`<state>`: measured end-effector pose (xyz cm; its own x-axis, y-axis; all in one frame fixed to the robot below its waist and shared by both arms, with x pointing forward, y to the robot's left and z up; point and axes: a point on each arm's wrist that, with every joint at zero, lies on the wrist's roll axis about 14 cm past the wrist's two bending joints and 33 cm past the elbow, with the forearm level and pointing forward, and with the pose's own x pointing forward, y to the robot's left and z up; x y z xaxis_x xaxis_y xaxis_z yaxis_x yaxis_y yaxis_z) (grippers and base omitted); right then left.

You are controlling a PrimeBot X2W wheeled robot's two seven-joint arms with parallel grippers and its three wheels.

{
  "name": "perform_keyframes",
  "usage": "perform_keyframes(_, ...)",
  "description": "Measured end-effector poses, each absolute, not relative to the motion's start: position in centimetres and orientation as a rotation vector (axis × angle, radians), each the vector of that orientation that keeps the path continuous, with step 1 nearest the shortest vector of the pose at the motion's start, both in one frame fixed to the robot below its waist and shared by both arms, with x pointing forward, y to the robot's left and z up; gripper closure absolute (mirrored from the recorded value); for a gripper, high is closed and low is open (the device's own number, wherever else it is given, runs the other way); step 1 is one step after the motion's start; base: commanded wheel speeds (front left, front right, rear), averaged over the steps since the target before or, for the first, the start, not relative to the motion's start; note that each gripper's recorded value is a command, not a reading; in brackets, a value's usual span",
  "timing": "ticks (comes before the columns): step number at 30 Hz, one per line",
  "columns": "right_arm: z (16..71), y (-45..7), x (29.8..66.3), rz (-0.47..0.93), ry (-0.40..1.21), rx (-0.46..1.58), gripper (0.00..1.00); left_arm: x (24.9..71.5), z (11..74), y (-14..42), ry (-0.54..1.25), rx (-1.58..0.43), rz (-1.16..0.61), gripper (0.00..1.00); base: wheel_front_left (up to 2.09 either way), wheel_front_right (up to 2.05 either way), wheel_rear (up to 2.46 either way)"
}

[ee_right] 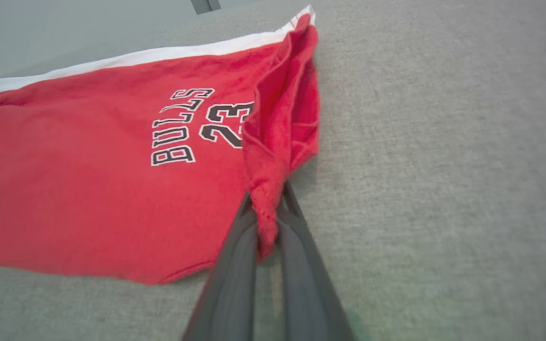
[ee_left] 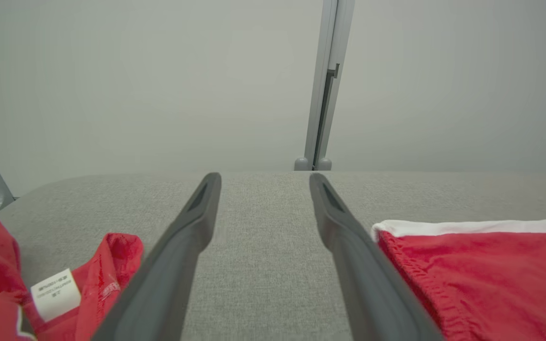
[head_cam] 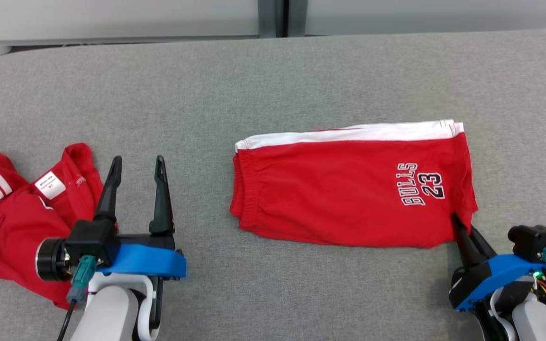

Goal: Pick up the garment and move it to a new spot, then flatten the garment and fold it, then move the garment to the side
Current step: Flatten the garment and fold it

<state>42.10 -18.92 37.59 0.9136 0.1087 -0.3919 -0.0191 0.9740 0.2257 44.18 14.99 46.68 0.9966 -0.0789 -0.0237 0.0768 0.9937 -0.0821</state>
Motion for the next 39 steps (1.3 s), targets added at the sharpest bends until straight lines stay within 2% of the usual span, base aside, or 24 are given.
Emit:
perform_keyframes(7, 38.2, -19.8, 41.3, 0.034, 0.4, 0.23, 1.0, 43.3, 46.8, 14.6, 0.031, -0.087, -0.089, 0.0, 0.0, 0.0, 0.0)
perform_keyframes(12, 40.5, -18.8, 42.6, 0.086, 0.342, 0.198, 1.0, 42.8, 47.2, 14.7, 0.027, -0.085, -0.087, 0.0, 0.0, 0.0, 0.0)
perform_keyframes(17, 46.2, -12.8, 45.6, 0.258, 0.203, 0.169, 1.0, 42.5, 47.7, 14.8, 0.014, -0.084, -0.085, 0.0, 0.0, 0.0, 0.0)
perform_keyframes(21, 48.7, -4.9, 45.3, 0.468, 0.171, 0.175, 1.0, 42.2, 47.8, 15.4, 0.015, -0.082, -0.07, 0.0, 0.0, 0.0, 0.0)
perform_keyframes(26, 46.5, 1.8, 42.4, 0.664, 0.277, 0.189, 1.0, 42.3, 47.9, 16.4, 0.012, -0.079, -0.039, 0.0, 0.0, 0.0, 0.0)
perform_keyframes(32, 43.2, 4.0, 40.2, 0.732, 0.381, 0.198, 1.0, 42.4, 47.3, 17.1, 0.027, -0.079, -0.014, 0.0, 0.0, 0.0, 0.0)
perform_keyframes(34, 43.5, 4.0, 40.4, 0.727, 0.352, 0.22, 0.58, 42.4, 47.2, 17.2, 0.03, -0.081, -0.009, 0.0, 0.0, 0.0, 0.0)
perform_keyframes(35, 44.0, 4.1, 40.6, 0.727, 0.327, 0.23, 0.0, 42.4, 47.2, 17.2, 0.032, -0.081, -0.004, 0.0, 0.0, 0.0, 0.0)
perform_keyframes(39, 47.2, 4.9, 41.0, 0.755, 0.18, 0.277, 0.0, 42.5, 47.2, 17.2, 0.03, -0.082, -0.003, 0.0, 0.0, 0.0, 0.0)
